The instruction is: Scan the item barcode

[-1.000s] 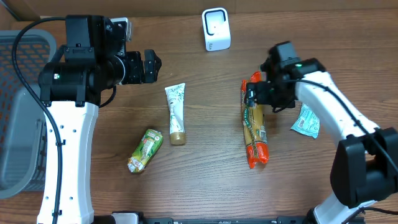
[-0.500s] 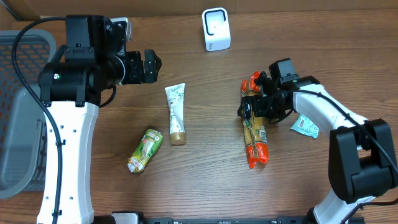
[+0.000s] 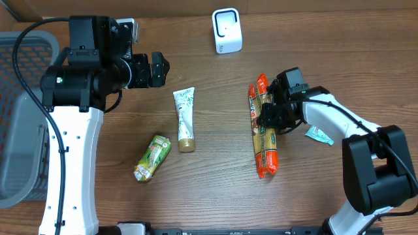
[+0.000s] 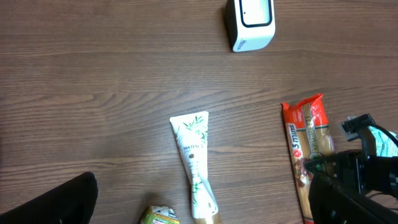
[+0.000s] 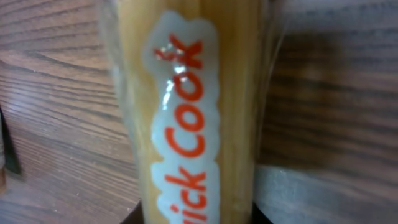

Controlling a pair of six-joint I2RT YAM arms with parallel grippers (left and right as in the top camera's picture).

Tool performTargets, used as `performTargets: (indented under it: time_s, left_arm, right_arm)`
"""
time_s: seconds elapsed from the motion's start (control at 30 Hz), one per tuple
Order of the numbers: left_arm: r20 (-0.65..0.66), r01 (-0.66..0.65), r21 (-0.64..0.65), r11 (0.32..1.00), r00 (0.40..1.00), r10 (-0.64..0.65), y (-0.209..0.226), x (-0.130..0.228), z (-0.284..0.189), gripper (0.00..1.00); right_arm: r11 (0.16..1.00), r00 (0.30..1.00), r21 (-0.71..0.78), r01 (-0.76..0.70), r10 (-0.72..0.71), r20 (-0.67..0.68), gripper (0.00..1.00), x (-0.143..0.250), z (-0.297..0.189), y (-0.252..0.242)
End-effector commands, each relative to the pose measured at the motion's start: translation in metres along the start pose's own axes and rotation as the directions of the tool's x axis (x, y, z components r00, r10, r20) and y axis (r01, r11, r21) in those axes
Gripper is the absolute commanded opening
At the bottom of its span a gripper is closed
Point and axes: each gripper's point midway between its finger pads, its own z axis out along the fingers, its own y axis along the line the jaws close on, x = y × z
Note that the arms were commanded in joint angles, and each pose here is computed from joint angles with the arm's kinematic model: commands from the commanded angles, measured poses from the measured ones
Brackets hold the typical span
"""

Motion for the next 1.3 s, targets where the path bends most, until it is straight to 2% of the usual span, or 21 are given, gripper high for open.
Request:
performTargets:
  time_s: [0.0, 0.1, 0.23, 0.27, 0.4, 0.53, 0.67, 0.7, 0.77, 0.87, 0.93, 1.03, 1.27]
  left_arm:
    - [0.010, -0.022, -0.001, 1.000, 1.000, 0.022, -0.001, -0.004, -0.002, 0.99]
    - [0.010, -0.022, -0.001, 1.000, 1.000, 0.022, -0.001, -0.004, -0.002, 1.00]
    - [0.010, -0.022, -0.001, 1.000, 1.000, 0.022, -0.001, -0.004, -0.002, 1.00]
    - [0.010, -0.022, -0.001, 1.000, 1.000, 0.022, -0.001, -0.004, -0.002, 1.00]
    - [0.010, -0.022, -0.001, 1.000, 1.000, 0.022, -0.001, -0.004, -0.002, 1.00]
    - [0.010, -0.022, -0.001, 1.000, 1.000, 0.022, -0.001, -0.004, -0.002, 1.00]
    - [0.010, -0.022, -0.001, 1.000, 1.000, 0.022, -0.001, -0.004, -0.002, 1.00]
    - [0.010, -0.022, -0.001, 1.000, 1.000, 0.022, -0.001, -0.004, -0.002, 1.00]
    - [0.010, -0.022, -0.001, 1.000, 1.000, 0.022, -0.001, -0.004, -0.002, 0.99]
    - [0.010, -0.022, -0.001, 1.000, 1.000, 0.022, -0.001, -0.004, -0.002, 0.99]
    - [0.010, -0.022, -0.001, 1.000, 1.000, 0.022, -0.001, -0.004, -0.002, 1.00]
    - [0.010, -0.022, -0.001, 1.000, 1.000, 0.022, -0.001, -0.004, -0.002, 0.99]
    - [0.010, -0.022, -0.001, 1.000, 1.000, 0.022, -0.001, -0.004, -0.002, 1.00]
  right_arm:
    - [0.999, 1.000, 0.051, -0.008, 0.007, 0.003, 0.11, -0.011, -0.016, 0.003]
    - [0.994, 1.000, 0.109, -0.002, 0.001, 0.011, 0.05, -0.021, -0.040, 0.007]
    - [0.960, 0.998, 0.276, -0.048, 0.033, 0.059, 0.04, -0.030, -0.069, 0.014]
    - [0.919, 0.994, 0.391, -0.055, 0.013, 0.111, 0.04, -0.033, -0.076, 0.010]
    - [0.778, 0.979, 0.627, -0.051, -0.084, 0.185, 0.04, -0.038, -0.076, -0.002]
    - [0.645, 0.974, 0.764, -0.020, -0.161, 0.162, 0.04, -0.033, -0.057, -0.009]
    - [0.595, 0.977, 0.801, 0.063, -0.200, 0.071, 0.04, -0.020, -0.027, -0.006]
    - [0.594, 0.977, 0.801, 0.076, -0.204, 0.058, 0.07, -0.017, -0.023, -0.005]
    - [0.626, 0.977, 0.771, 0.118, -0.212, 0.022, 0.23, -0.008, -0.011, 0.007]
    - [0.728, 0.971, 0.653, 0.210, -0.235, -0.049, 0.53, 0.008, 0.011, 0.040]
    - [0.800, 0.970, 0.552, 0.235, -0.231, -0.078, 0.58, 0.021, 0.024, 0.066]
    - [0.860, 0.965, 0.439, 0.261, -0.237, -0.111, 0.59, 0.034, 0.032, 0.098]
    - [0.892, 0.968, 0.378, 0.249, -0.223, -0.113, 0.64, 0.027, 0.013, 0.122]
